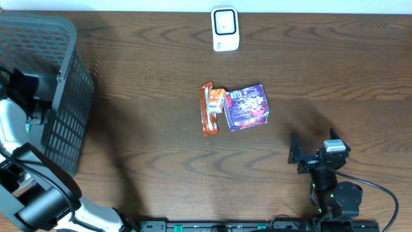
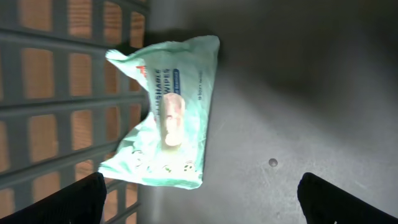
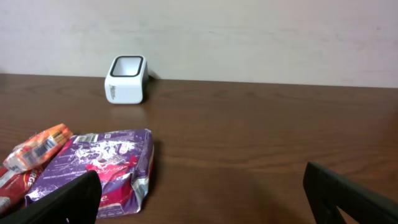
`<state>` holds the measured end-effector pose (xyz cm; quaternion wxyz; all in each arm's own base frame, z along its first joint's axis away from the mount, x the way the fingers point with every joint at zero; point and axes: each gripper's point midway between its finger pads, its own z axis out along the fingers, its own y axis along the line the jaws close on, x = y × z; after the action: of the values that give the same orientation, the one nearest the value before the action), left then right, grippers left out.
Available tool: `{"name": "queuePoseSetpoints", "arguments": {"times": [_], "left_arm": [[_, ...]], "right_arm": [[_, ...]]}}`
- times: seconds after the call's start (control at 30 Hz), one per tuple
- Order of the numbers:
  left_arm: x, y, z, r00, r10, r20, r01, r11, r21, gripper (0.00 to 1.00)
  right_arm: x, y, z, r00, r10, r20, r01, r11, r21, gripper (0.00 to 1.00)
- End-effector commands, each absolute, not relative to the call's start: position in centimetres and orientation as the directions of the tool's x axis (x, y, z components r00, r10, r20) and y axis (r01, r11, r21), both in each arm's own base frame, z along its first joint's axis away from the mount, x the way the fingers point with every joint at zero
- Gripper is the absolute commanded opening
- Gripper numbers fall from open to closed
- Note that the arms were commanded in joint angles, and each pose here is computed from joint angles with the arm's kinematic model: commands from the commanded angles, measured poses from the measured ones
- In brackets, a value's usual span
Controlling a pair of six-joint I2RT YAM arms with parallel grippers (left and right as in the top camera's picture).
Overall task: Scan the item barcode
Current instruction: 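Grasp the green soft wipes pack in the basket with the left gripper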
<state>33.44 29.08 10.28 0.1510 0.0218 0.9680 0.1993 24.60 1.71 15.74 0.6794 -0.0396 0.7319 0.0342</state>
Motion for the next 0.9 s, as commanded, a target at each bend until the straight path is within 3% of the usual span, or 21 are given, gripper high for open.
{"name": "queuePoseSetpoints", "arguments": {"times": [0.0,0.5,0.77,0.87], "left_arm": [[33.5,29.0,8.4,-0.958,0.105,-0.266,0.002,0.933,0.361,0.98],[33.0,31.2,5.3,-0.967,0.075,-0.245,-0.017,0.936,0.352,0.98],[33.3,29.5,2.5,-0.961,0.073,-0.266,0.012,0.975,0.224,0.98],[33.1,29.3,1.7,-0.965,0.069,-0.252,0.015,0.978,0.210,0.92]], "right_arm": [[24.6,1.3,15.6,-0.078,-0.022,-0.997,-0.089,0.996,-0.015,0.99],[24.6,1.3,15.6,-0.078,-0.022,-0.997,-0.089,0.996,-0.015,0.99],[24.6,1.3,15.6,-0.078,-0.022,-0.997,-0.089,0.996,-0.015,0.99],[24.6,1.3,15.6,-0.078,-0.022,-0.997,-0.089,0.996,-0.015,0.99]]}}
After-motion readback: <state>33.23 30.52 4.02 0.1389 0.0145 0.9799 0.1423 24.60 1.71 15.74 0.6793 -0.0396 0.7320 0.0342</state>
